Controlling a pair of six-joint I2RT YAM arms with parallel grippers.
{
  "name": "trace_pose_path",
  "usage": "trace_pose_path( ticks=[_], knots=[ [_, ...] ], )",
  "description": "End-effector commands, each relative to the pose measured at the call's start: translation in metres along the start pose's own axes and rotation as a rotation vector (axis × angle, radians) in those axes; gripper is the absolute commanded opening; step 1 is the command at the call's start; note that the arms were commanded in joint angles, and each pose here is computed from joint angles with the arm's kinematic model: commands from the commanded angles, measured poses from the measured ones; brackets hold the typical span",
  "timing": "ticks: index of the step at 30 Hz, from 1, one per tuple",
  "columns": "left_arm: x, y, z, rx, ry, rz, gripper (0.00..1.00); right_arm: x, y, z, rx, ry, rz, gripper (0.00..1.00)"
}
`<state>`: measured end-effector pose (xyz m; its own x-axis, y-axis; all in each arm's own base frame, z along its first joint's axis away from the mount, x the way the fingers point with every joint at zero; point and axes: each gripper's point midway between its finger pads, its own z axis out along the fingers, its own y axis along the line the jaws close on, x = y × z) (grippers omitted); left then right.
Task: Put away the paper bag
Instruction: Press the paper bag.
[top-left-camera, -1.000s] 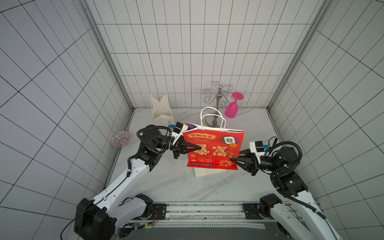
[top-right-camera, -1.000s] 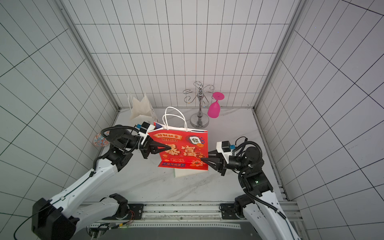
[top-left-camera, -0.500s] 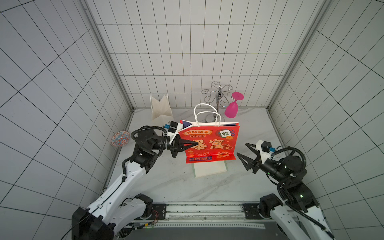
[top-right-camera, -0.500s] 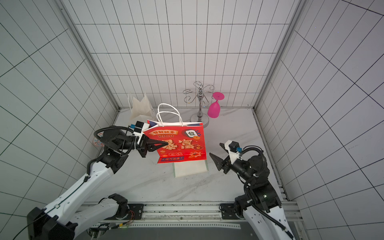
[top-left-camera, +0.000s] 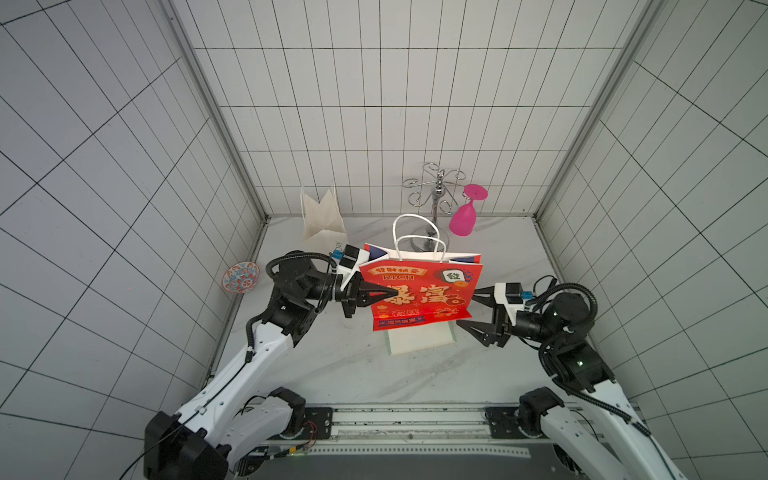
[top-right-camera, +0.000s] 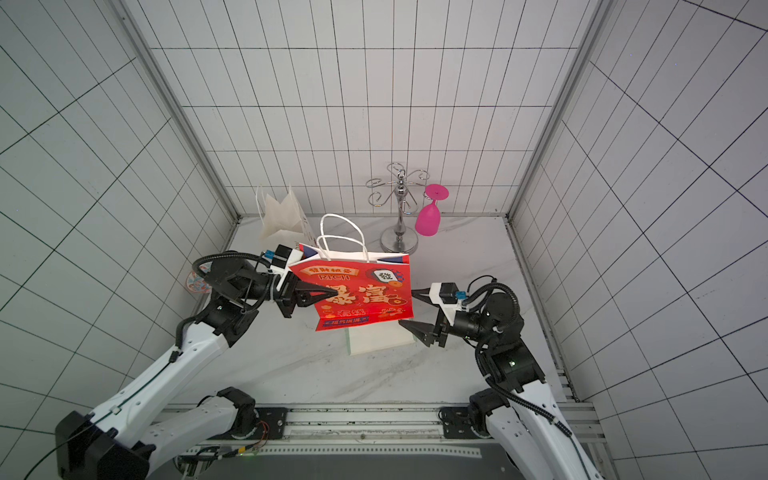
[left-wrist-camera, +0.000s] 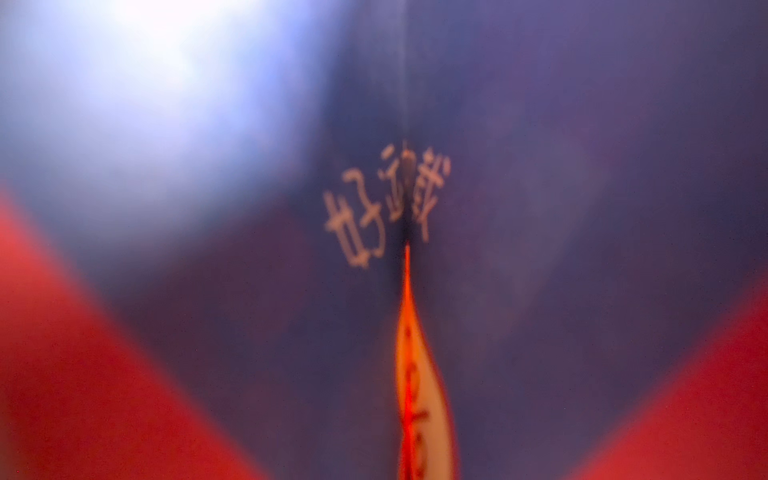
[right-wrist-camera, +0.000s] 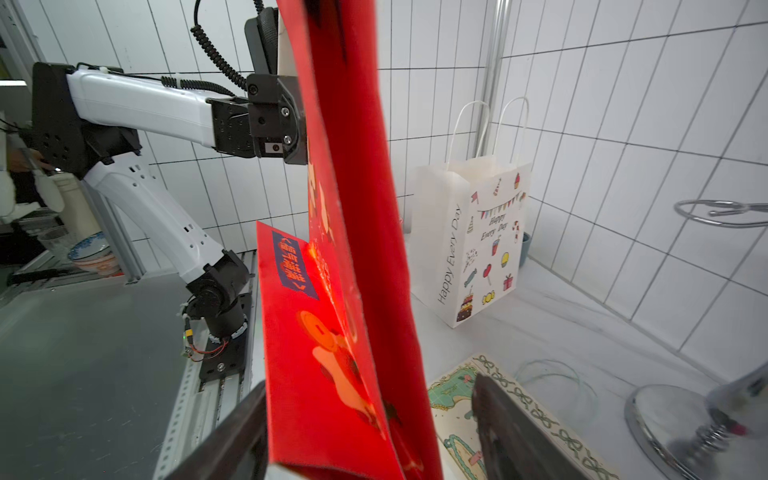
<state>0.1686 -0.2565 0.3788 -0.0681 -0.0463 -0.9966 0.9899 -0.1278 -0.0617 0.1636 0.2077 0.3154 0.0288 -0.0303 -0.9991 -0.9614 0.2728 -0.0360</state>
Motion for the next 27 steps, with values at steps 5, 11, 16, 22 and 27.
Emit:
trace_pose_path(
  ticks=[5,11,16,22,27],
  knots=[
    [-0.006,-0.011,0.005,0.066,0.009,-0.018,0.0,0.001,0.017,0.007,-0.125,-0.029,-0.102,0.49],
    [-0.008,-0.012,0.006,0.068,0.008,-0.022,0.0,-0.003,0.023,0.007,-0.16,-0.042,-0.111,0.22],
    [-0.01,-0.002,0.006,0.011,-0.008,-0.033,0.19,-0.005,0.026,0.005,-0.168,-0.045,-0.116,0.0],
    [-0.022,0.017,-0.01,-0.173,-0.074,0.027,0.69,-0.015,0.026,-0.003,-0.099,-0.056,-0.137,0.0],
    [-0.028,0.03,-0.042,-0.406,-0.147,0.114,0.8,-0.02,0.008,-0.016,0.104,-0.008,-0.107,0.0]
  ],
)
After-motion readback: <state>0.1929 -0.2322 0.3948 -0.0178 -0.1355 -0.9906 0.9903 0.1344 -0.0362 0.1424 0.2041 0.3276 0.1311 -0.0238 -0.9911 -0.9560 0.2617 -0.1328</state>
